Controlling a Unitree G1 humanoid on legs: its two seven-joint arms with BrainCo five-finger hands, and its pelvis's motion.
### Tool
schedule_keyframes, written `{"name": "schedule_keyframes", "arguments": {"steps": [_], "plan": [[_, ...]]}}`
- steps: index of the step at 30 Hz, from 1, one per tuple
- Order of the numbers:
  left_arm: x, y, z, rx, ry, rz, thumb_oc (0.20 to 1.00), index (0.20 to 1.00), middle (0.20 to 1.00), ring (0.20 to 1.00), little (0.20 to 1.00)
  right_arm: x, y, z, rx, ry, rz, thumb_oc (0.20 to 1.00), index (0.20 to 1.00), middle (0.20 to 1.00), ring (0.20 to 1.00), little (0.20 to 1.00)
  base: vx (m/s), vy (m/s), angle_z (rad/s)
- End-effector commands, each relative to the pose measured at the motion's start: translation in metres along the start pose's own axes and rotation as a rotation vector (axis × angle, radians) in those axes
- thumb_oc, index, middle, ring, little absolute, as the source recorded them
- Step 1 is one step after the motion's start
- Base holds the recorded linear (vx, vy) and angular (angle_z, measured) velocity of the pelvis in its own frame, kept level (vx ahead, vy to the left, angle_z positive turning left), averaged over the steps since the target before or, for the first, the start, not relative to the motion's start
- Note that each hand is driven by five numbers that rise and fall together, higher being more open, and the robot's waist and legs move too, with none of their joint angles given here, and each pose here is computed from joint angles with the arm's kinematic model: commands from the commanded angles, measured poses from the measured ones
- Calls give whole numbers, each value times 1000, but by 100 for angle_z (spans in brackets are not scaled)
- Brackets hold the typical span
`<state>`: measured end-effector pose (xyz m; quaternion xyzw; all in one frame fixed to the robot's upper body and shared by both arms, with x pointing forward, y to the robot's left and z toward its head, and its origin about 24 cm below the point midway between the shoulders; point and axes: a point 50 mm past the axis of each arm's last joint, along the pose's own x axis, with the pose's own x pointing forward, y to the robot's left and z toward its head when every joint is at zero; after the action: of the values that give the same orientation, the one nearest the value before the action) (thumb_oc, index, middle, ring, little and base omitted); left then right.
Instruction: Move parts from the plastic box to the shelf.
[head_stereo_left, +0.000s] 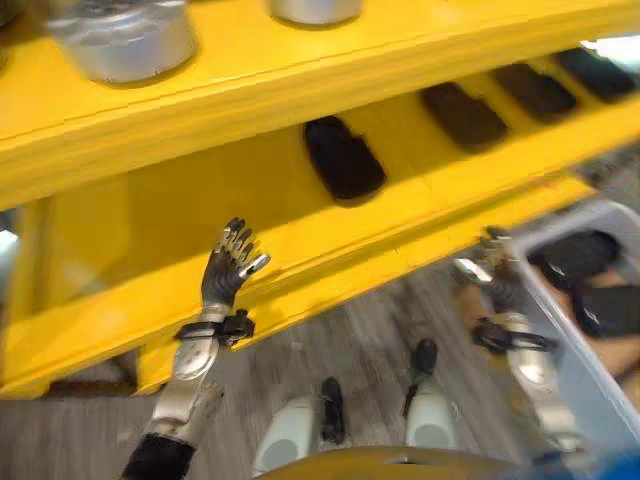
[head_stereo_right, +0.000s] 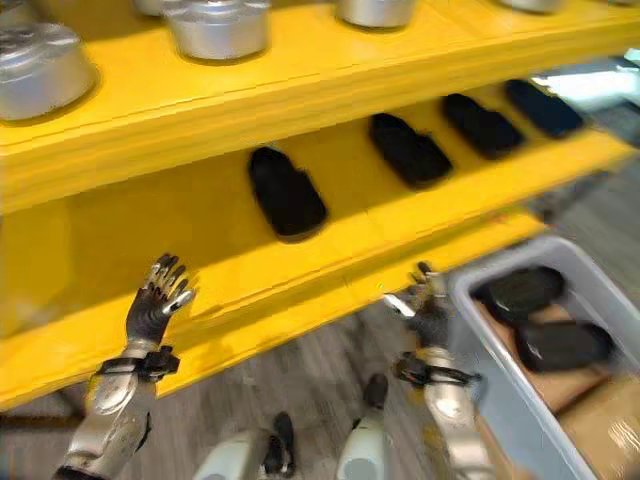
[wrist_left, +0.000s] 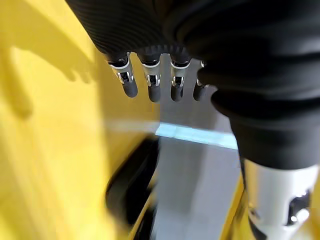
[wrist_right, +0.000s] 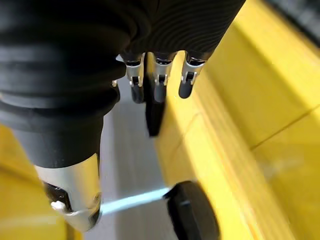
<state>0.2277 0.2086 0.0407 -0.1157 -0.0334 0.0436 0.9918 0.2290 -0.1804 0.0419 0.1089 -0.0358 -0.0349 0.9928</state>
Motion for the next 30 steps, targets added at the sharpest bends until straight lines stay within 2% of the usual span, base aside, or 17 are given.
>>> {"name": "schedule_keyframes", "arguments": {"steps": [1, 8, 16, 30], "plan": [[2, 15, 40, 70, -175, 21, 1000, 1000, 1000, 1000, 1000, 15, 4, 41, 15, -198, 54, 1000, 1000, 1000, 1000, 1000, -25, -66, -82], [-10, 25, 34, 56, -144, 56, 1000, 1000, 1000, 1000, 1000, 14, 6, 44, 3, -202, 94, 1000, 1000, 1000, 1000, 1000, 21, -143, -67], [-18, 22, 20, 45, -73, 15, 1000, 1000, 1000, 1000, 1000, -1, -17, 41, -34, -169, 49, 1000, 1000, 1000, 1000, 1000, 73, -131, -17], [-7, 4, 18, 12, -77, -57, 1000, 1000, 1000, 1000, 1000, -7, -22, 43, -55, -178, 61, 1000, 1000, 1000, 1000, 1000, 70, -184, -36]]}}
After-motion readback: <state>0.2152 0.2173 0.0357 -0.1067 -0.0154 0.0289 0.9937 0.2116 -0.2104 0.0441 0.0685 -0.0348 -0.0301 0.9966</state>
